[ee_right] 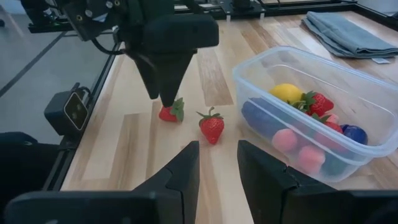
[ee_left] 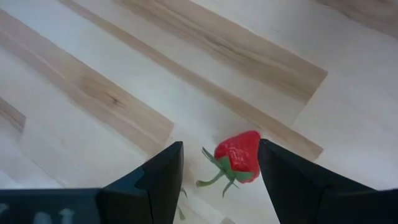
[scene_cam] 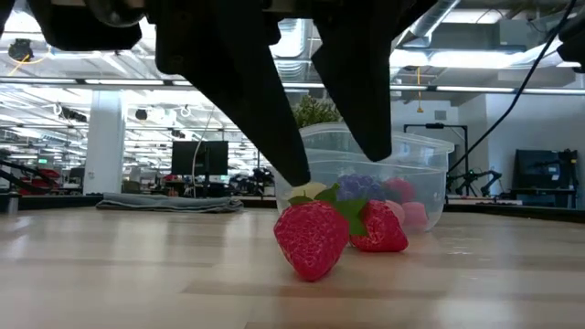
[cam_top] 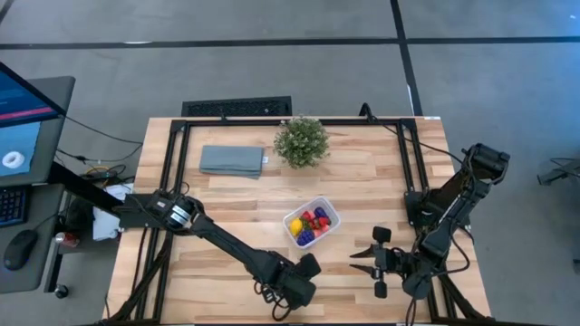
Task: Pick and placing Produce into tupperware
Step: Put the red strawberry into the transparent bin
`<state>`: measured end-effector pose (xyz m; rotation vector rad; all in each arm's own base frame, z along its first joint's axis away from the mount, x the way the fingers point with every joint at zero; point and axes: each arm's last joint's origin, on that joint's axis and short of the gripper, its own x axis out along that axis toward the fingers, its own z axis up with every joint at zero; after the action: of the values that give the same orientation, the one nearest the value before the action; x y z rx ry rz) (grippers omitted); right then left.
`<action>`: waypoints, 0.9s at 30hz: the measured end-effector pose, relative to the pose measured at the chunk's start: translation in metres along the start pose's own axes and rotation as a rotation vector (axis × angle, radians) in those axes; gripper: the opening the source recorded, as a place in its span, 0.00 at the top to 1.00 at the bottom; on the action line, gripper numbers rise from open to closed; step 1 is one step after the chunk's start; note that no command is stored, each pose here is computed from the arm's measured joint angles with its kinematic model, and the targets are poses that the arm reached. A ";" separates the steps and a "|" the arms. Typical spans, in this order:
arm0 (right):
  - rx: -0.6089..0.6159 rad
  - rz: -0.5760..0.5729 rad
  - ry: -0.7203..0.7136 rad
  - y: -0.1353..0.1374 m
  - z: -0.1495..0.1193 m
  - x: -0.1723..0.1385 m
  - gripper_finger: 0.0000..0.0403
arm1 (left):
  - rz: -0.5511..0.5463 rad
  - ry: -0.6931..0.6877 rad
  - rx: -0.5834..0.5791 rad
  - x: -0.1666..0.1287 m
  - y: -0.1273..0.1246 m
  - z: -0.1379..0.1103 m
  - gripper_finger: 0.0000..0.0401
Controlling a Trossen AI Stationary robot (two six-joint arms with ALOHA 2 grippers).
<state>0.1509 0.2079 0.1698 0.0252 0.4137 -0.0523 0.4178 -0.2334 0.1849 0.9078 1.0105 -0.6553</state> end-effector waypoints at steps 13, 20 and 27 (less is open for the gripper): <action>0.008 -0.001 0.000 0.000 0.000 0.000 0.67 | -0.014 0.027 0.051 0.002 -0.002 -0.003 0.50; 0.008 -0.001 0.000 0.000 0.000 0.000 0.67 | -0.016 0.026 0.075 0.002 -0.001 -0.004 0.50; 0.008 -0.001 0.000 0.000 0.000 0.000 0.67 | -0.030 0.030 0.089 0.003 -0.001 -0.006 0.50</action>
<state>0.1510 0.2080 0.1696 0.0329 0.4136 -0.0547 0.4156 -0.2291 0.1807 0.9841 1.0304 -0.7181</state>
